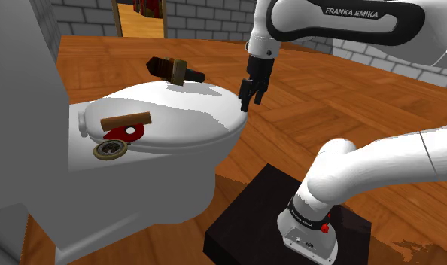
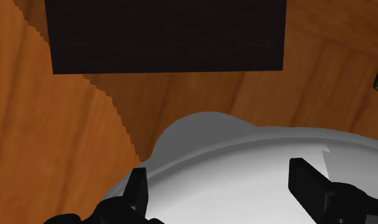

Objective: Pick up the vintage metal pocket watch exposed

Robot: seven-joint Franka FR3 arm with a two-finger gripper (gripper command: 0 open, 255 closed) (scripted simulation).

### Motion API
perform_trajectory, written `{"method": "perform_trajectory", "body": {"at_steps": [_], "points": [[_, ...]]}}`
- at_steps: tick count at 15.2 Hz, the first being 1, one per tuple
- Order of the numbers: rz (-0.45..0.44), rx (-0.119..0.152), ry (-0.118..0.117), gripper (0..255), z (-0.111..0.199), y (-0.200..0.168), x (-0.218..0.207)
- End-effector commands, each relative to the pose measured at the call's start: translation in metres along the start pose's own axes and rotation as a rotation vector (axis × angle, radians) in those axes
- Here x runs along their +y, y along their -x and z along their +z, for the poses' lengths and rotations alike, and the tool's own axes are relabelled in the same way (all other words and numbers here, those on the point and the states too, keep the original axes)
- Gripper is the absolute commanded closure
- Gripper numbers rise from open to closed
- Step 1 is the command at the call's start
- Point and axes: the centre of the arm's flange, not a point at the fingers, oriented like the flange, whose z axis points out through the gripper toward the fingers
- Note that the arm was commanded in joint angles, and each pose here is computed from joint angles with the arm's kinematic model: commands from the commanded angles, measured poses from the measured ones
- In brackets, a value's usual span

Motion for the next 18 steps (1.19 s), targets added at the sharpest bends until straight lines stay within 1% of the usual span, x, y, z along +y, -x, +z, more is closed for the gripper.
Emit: {"method": "perform_trajectory", "body": {"at_steps": [1,9,18], "points": [[0.0,0.0,0.0,0,0.0,0.0,0.0],[0.13,-0.05,-0.014,0,0.005,-0.022,-0.102],[0.277,-0.106,-0.031,0,0.01,-0.061,-0.212]]}}
